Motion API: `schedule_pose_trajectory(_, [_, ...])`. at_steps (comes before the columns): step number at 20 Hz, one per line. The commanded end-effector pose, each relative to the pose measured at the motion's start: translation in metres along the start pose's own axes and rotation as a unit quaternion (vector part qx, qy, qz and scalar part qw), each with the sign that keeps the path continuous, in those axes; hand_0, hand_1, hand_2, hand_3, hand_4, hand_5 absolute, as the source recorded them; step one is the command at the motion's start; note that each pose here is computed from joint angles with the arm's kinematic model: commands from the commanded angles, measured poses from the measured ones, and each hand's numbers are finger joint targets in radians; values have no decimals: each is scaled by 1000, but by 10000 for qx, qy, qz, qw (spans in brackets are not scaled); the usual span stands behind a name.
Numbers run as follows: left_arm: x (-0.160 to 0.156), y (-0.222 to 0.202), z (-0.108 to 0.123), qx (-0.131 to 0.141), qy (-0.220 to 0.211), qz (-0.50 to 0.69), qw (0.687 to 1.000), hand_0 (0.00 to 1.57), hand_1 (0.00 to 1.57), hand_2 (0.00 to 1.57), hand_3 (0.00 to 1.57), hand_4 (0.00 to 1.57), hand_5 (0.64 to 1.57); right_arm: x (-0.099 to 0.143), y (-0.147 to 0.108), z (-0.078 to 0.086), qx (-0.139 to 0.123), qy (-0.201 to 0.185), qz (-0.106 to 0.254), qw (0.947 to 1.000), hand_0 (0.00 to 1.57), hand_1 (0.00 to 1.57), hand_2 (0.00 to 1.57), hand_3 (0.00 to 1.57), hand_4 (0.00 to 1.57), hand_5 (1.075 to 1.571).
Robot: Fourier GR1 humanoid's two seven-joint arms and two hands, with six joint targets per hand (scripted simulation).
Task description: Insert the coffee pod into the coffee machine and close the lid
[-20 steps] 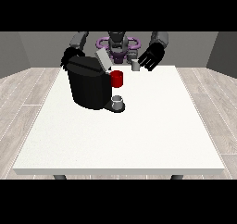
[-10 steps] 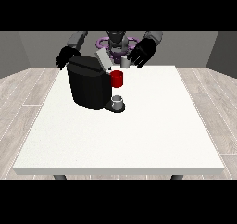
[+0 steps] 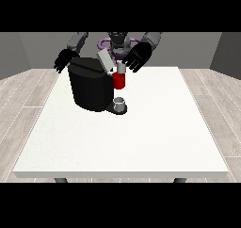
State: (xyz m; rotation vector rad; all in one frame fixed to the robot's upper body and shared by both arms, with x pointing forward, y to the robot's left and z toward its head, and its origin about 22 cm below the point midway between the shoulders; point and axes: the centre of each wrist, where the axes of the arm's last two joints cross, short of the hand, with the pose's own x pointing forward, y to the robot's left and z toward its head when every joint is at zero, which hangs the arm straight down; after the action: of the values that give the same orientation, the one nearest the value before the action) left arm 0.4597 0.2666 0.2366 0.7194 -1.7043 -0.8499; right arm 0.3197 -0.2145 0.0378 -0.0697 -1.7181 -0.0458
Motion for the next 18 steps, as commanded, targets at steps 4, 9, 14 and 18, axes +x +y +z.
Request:
schedule_pose_trajectory(4, [-9,-21,2,-278,224,10,9994,1316,1316,1328,1225,510,1571,-5,-1,11,32,325,-73,9994,0,0,0,0,512,1571])
schedule_pose_trajectory(9, [3,-1,-3,-55,-49,-41,10000,1206,1206,1261,1187,504,1571,-6,0,8,69,-189,-60,9998,0,0,0,0,538,1571])
schedule_pose_trajectory(14, [11,-9,-5,-81,-85,-73,9999,1203,1203,1272,1200,500,1571,0,-18,-2,-153,-151,-154,9997,0,0,0,0,462,1571])
schedule_pose_trajectory(18, [3,-40,-1,-333,21,-15,9994,1186,1186,1269,1202,515,1571,-15,-10,10,-187,105,-127,9997,0,0,0,0,448,1571])
